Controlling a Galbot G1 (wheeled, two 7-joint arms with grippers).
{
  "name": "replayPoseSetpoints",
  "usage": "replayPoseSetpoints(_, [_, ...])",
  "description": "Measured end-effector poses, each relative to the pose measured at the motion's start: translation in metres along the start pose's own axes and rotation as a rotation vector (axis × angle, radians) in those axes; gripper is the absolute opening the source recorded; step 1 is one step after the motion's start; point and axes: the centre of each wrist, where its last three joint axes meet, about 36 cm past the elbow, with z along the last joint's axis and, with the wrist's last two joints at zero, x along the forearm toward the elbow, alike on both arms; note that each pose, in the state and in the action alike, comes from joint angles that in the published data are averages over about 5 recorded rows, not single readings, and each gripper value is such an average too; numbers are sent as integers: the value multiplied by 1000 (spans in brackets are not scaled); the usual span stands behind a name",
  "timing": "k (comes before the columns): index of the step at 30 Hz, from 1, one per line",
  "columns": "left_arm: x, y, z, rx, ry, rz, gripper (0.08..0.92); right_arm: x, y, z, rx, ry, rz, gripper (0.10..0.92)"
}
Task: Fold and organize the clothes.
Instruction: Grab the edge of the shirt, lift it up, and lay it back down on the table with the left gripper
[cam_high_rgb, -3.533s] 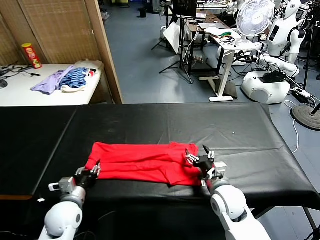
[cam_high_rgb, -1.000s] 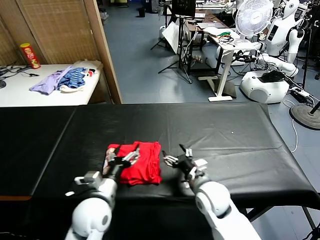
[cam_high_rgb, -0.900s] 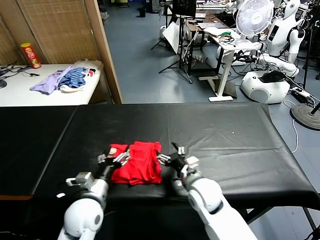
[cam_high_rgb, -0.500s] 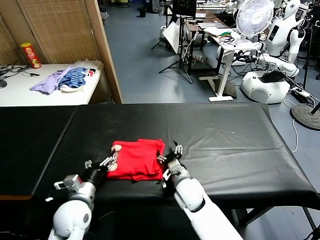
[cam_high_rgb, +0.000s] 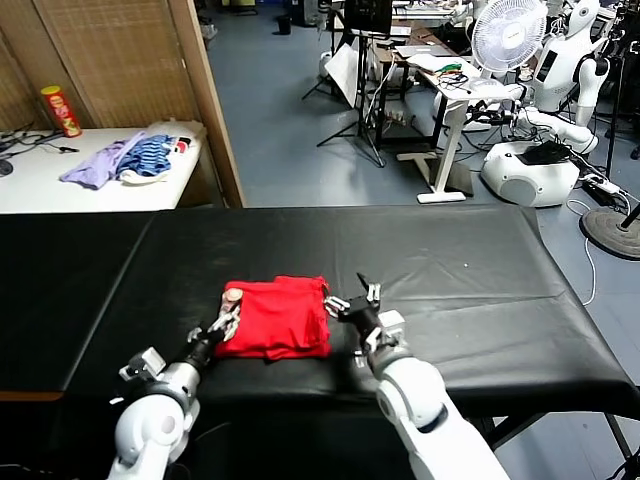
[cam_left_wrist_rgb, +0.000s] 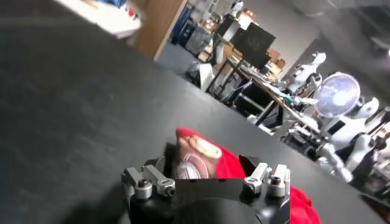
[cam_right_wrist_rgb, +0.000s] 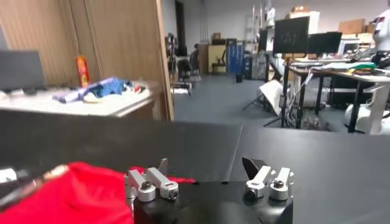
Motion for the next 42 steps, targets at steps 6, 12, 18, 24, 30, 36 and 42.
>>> replayPoseSetpoints(6, [-3, 4, 5, 63, 12, -1, 526, 16, -3, -3, -20, -13, 15, 798])
replayPoseSetpoints(12, [-2, 0, 9, 26, 5, -13, 203, 24, -5, -4, -12, 1, 53, 798])
replayPoseSetpoints(18, [3, -8, 7, -231, -60, -78, 157, 32, -7, -1, 78, 73, 165, 798])
replayPoseSetpoints(24, [11, 3, -5, -645, -124, -200, 154, 39, -9, 2, 115, 108, 204, 798])
replayPoseSetpoints(30, [20, 32, -42, -1005, -146, -333, 154, 40, -11, 1, 117, 109, 210, 798])
replayPoseSetpoints(36, [38, 49, -105, -1264, -186, -458, 153, 39, -9, 1, 113, 106, 205, 798])
replayPoseSetpoints(42, [50, 19, -117, -1332, -231, -434, 153, 41, -9, 3, 106, 111, 207, 798])
